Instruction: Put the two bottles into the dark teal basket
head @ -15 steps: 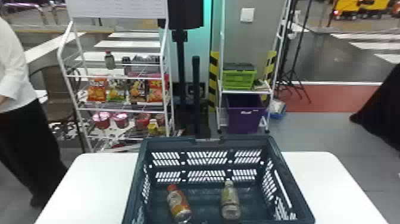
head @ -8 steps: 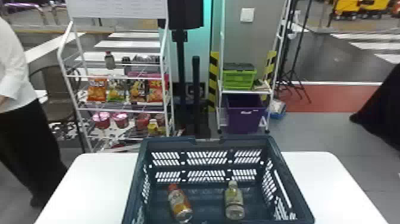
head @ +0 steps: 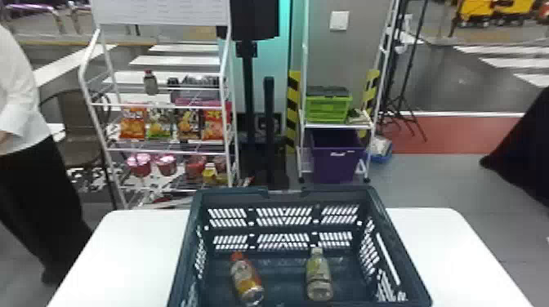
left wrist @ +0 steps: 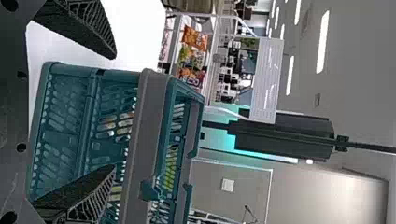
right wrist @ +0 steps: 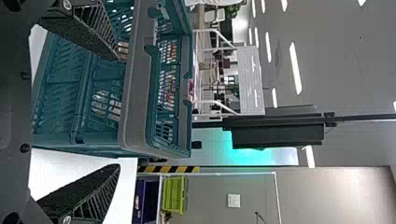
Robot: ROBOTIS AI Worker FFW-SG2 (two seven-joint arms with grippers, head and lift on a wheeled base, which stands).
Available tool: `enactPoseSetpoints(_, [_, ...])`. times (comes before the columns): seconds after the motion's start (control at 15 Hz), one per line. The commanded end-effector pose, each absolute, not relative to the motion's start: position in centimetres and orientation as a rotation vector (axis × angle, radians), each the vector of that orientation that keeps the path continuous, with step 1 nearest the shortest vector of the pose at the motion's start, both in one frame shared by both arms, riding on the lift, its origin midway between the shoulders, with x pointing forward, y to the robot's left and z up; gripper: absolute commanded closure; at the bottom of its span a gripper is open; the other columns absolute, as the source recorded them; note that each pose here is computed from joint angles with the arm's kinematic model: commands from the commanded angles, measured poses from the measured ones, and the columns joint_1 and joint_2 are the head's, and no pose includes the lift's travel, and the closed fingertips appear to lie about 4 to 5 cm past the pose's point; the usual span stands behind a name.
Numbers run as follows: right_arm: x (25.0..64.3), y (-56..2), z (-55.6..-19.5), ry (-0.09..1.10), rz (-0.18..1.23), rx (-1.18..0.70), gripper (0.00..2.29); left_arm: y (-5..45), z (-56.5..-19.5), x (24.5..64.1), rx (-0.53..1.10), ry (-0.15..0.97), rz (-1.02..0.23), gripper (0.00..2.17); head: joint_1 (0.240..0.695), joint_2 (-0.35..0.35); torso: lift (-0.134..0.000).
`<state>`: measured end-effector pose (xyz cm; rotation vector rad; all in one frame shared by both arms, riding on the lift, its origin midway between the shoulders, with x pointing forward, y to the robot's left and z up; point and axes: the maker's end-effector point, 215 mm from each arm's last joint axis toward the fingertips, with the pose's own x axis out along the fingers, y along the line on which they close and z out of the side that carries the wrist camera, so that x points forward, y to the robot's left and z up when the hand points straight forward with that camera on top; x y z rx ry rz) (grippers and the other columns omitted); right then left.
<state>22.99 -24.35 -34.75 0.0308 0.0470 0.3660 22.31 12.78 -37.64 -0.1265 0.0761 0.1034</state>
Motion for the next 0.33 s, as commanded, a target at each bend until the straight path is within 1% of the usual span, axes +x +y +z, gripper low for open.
enactPoseSetpoints(0.0, [22.95, -24.35, -34.87, 0.053, 0.365, 0.035, 0.06, 12.93, -37.68, 22.44, -0.12, 0.08, 0.109, 0.04, 0.499, 0.0, 0.0])
enactPoseSetpoints(0.27, [22.8, -24.57, -35.27, 0.065, 0.362, 0.035, 0.06, 13.36, -37.52, 22.75, -0.117, 0.075, 0.114, 0.04, 0.499, 0.0, 0.0])
